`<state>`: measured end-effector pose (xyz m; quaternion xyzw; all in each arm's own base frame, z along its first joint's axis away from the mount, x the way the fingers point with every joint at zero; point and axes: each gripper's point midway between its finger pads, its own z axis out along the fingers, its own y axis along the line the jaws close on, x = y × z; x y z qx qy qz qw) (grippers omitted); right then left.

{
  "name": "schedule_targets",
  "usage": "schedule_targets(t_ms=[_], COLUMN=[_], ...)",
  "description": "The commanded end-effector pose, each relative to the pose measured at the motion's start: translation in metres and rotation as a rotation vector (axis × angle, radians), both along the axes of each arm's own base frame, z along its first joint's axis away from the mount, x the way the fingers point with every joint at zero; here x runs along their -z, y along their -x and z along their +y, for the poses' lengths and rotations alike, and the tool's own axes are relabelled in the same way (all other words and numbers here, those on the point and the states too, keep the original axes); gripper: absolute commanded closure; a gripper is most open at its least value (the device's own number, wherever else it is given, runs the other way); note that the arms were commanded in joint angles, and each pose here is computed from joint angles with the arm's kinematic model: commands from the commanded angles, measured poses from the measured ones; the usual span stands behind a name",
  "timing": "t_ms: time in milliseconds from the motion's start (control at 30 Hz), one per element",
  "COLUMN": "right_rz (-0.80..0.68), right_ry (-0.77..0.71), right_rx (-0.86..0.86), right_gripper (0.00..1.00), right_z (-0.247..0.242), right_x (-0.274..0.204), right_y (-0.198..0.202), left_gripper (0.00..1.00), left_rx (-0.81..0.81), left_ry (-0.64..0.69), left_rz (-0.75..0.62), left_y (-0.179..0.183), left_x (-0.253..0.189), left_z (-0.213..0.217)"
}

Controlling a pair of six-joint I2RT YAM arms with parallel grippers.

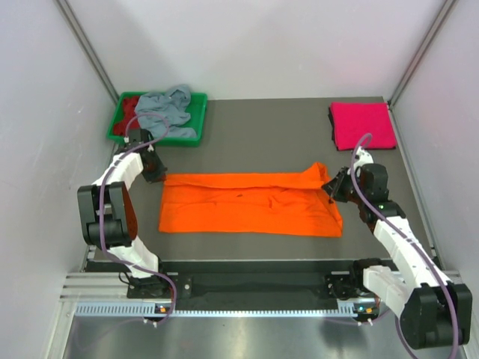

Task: Fold and stack the t-shirts
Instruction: Fold the tshirt

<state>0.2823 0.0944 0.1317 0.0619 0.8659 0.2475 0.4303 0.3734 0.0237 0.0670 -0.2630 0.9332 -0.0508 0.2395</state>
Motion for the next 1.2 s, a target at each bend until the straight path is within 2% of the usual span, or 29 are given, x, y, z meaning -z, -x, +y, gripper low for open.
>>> schedule_targets(t_ms=[0,233,300,400,867,1167], right_rz=[-0.022,0.056,0.061,0.064,-0.045,0.01], right_ry=[-0.026,-0.041,-0.048,-0.049,-0.013,-0.024], right_rx=[-0.019,0.001,0.001,0.014,0.029,0.0], right_gripper=[1.0,1.0,1.0,1.0,1.0,1.0], right_z=[0.009,0.01,0.01,0.009,0.004,0.007], right_x=[-0.001,0.028,0.033,0.036,-0.021,-0.001], right_y=[0.012,0.031,0.036,0.04,0.022,0.042], left_gripper=[1.0,1.0,1.0,1.0,1.0,1.0], left_rx=[0.013,-0.001,-0.022,-0.027,-0.058,-0.04], left_ry=[-0.027,-0.014,-0.059,-0.058,-0.05,-0.053], left_rz=[0.003,0.053,0.061,0.064,-0.008,0.053], left_y=[0.013,0.029,0.032,0.031,0.008,0.024], left_x=[-0.005,0.013,0.014,0.016,-0.021,-0.009], left_z=[0.002,0.0,0.008,0.008,0.01,0.008])
